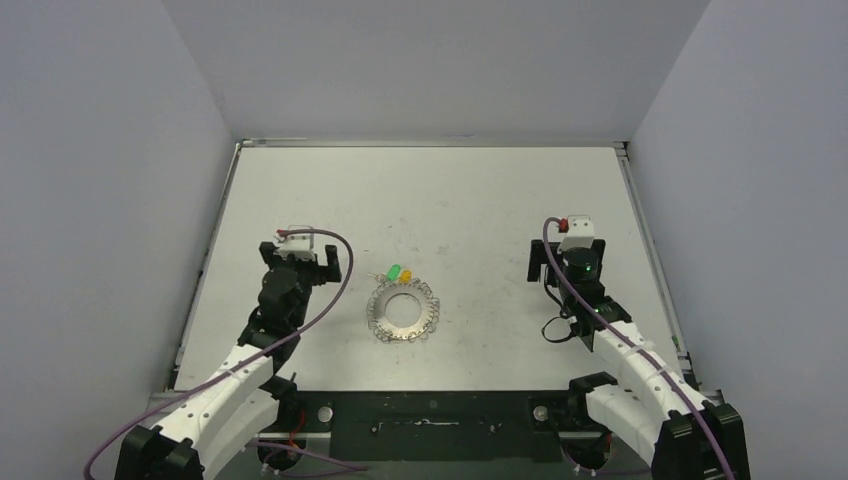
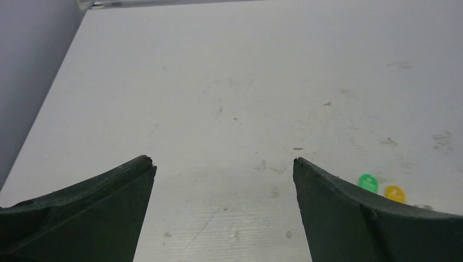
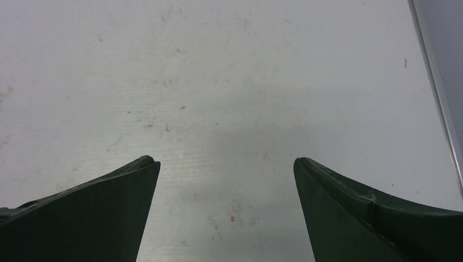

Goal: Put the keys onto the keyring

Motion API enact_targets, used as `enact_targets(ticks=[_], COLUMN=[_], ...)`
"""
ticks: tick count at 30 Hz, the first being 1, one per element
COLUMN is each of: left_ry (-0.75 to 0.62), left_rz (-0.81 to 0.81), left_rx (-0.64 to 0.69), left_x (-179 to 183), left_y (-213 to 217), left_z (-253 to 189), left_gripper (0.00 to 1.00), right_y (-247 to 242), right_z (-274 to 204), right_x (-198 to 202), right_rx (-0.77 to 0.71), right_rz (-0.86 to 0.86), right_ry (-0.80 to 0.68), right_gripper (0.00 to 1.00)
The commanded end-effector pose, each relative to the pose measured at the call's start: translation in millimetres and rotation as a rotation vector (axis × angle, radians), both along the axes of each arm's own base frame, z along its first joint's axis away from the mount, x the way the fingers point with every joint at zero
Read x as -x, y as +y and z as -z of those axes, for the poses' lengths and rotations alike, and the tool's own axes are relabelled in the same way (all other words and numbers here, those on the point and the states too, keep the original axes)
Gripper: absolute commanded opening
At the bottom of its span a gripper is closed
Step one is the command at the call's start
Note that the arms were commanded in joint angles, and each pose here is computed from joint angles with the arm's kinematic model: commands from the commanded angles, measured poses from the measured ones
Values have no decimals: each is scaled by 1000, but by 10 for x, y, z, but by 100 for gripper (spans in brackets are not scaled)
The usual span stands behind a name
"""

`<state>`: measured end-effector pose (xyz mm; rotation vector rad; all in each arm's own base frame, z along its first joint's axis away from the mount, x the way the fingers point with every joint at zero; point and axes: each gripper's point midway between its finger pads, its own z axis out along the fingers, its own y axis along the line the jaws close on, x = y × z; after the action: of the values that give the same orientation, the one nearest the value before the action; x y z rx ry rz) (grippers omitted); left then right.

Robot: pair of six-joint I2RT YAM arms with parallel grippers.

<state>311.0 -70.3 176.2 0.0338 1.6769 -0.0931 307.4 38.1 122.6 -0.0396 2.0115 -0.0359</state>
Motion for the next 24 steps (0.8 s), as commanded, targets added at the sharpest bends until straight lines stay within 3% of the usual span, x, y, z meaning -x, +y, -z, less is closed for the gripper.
enact_targets(ticks=[1,6,11,16,22,24], left_ry=[68,108,12,11,31,95], left_rz=[-194,-170,-122,-36,-89,-74], left_rx=[-198,-166,-95,-185,-130,-124], left_x=[53,-38,-259,-486,-585,-600], left_y=[491,580,603,573,768,744], left_z=[384,771,716,854,1083,1162], left_gripper=[97,97,96,96,97,97], right_y=[-347,-517,-602,-734,-699,-604], right_z=[75,279,299,251,277,352], right_x=[-30,-49,-153,-228,-462,-552], right_rx=[83,111,124,148,198,213], right_rz=[167,247,297,350,305,239], right_ry=[-66,-113,-139,-206,-216,-159], right_gripper=[100,100,100,100,100,100])
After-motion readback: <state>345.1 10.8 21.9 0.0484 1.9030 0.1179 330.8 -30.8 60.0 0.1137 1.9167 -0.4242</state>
